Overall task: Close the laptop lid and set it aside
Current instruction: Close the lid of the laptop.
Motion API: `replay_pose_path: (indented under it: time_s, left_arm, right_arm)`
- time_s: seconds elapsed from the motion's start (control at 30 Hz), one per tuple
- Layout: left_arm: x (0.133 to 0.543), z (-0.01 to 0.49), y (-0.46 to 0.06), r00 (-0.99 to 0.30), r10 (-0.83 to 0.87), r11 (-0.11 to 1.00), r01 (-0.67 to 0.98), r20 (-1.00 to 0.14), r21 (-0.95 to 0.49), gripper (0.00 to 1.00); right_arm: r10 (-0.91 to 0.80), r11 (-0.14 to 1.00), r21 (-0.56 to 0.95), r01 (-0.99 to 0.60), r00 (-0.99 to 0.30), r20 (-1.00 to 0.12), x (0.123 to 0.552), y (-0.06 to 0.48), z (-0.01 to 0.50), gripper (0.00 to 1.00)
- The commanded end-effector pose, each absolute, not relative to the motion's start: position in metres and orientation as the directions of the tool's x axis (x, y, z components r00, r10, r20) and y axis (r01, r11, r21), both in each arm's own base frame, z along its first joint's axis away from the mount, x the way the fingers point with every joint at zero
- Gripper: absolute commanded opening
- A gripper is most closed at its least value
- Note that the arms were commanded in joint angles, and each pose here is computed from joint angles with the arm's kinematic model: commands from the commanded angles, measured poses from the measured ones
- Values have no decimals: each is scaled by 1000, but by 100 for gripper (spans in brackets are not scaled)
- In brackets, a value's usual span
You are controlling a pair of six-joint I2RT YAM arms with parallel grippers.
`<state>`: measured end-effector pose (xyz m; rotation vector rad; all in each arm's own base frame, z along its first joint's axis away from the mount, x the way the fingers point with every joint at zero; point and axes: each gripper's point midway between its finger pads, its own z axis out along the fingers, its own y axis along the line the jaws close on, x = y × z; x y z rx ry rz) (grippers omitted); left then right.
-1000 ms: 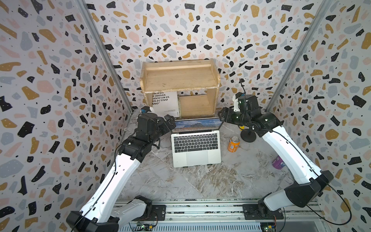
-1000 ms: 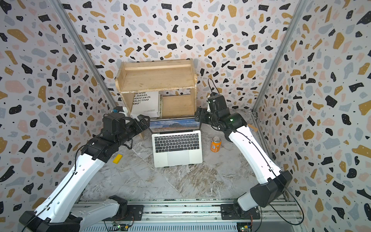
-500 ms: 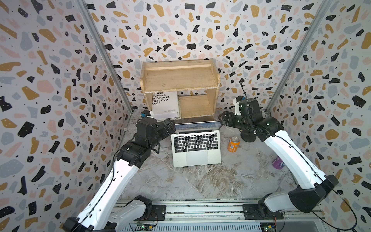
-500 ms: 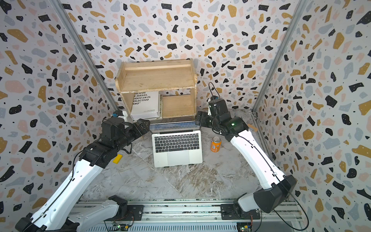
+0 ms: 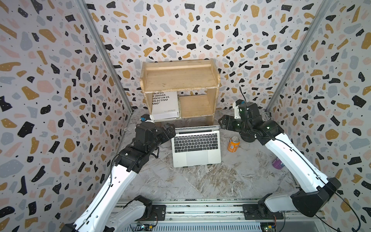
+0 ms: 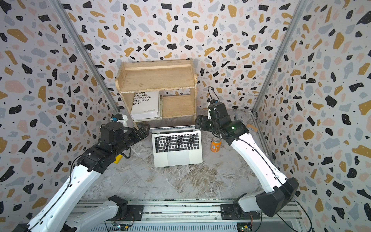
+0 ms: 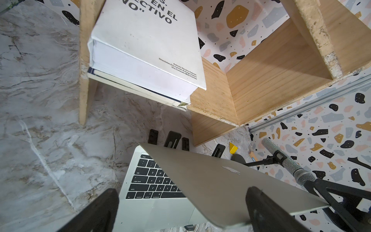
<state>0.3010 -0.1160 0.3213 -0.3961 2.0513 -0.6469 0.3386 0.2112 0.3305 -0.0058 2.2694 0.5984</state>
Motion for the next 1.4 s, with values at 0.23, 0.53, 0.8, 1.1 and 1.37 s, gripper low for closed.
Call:
replay_pose_path:
  time_s: [0.23,0.53,0.8,1.1,1.37]
  left_arm:
    - [286,301,-114,-573,-484,824,-45,-661,-565,100]
    - [278,294,-113,-584,-482,822,-44,-653,-568,100]
    - [273,289,-113,-592,-479,822,-45,-648,-567,100]
    - [267,282,-113,-605,-476,820,-44,-638,-570,100]
    - [261,277,-111,-605,-483,817,-52,-633,-574,100]
  right_arm:
    - [145,899,398,-184,-733,-665,320,205,318,81]
    - [140,896,401,-190,-737,-661,313,205,315,82]
    - [135,895,401,-194,-739,-659,307,204,312,81]
    - [131,894,402,-197,-744,-655,300,202,307,82]
    - [125,896,398,-197,-748,-652,294,200,302,82]
